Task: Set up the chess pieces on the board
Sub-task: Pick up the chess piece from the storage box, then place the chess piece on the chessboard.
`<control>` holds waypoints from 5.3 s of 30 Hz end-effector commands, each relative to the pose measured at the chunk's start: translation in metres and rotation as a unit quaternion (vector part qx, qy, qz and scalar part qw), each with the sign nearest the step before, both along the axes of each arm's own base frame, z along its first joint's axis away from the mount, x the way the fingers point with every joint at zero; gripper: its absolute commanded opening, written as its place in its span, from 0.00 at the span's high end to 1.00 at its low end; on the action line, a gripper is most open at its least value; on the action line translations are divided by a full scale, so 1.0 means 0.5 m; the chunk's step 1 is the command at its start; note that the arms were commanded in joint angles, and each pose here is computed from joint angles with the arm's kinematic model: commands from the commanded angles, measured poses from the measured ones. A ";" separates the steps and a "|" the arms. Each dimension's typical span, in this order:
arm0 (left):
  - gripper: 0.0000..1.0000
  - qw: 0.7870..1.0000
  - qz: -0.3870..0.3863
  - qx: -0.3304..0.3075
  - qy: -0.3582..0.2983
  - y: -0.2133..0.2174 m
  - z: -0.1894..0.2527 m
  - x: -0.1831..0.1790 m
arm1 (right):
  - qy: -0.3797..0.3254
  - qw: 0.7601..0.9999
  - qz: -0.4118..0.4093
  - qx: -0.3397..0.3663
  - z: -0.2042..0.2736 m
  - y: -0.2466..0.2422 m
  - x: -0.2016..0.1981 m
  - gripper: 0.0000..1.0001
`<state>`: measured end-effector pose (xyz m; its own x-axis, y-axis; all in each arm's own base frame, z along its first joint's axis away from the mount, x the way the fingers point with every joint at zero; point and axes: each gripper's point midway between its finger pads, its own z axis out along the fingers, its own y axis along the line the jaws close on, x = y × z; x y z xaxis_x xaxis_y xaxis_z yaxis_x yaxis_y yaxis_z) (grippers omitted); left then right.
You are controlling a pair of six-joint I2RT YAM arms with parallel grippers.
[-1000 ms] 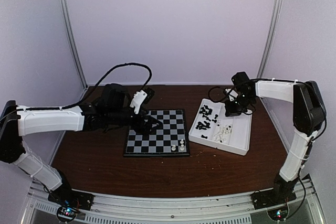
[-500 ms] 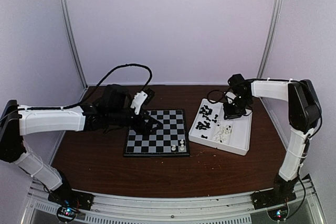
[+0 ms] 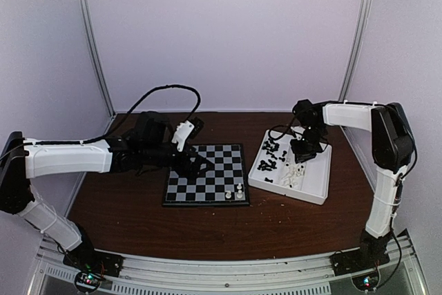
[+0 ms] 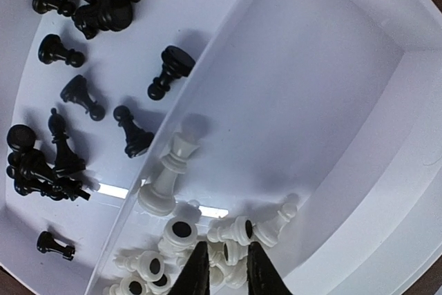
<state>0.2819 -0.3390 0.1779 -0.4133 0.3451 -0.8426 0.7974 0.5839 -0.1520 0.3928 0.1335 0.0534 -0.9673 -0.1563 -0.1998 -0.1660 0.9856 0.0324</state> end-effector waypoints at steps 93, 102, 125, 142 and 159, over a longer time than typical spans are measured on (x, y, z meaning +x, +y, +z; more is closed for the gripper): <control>0.09 0.996 0.061 -0.069 0.003 -0.156 -0.015 0.048 | -0.088 0.967 -0.064 0.229 0.158 0.222 -0.056 1.00; 0.19 0.993 0.070 -0.091 -0.019 -0.191 -0.021 0.067 | -0.068 0.939 -0.053 0.334 0.191 0.332 -0.111 1.00; 0.11 0.977 0.206 0.003 0.045 0.075 -0.107 0.036 | -0.077 0.964 0.119 0.225 0.038 0.507 -0.110 1.00; 0.10 0.974 0.215 0.019 0.073 0.116 -0.137 0.036 | -0.085 0.968 0.140 0.192 0.011 0.521 -0.092 0.85; 0.07 0.974 0.215 0.030 0.068 0.118 -0.132 0.042 | -0.085 0.965 0.162 0.187 0.017 0.533 -0.082 0.69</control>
<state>0.2945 -0.2743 0.0960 -0.6678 0.1742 -0.7237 0.4364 0.8792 -0.1911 0.3465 0.3938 0.0607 -0.8485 -0.2982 -0.4372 -0.4647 0.8152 0.3456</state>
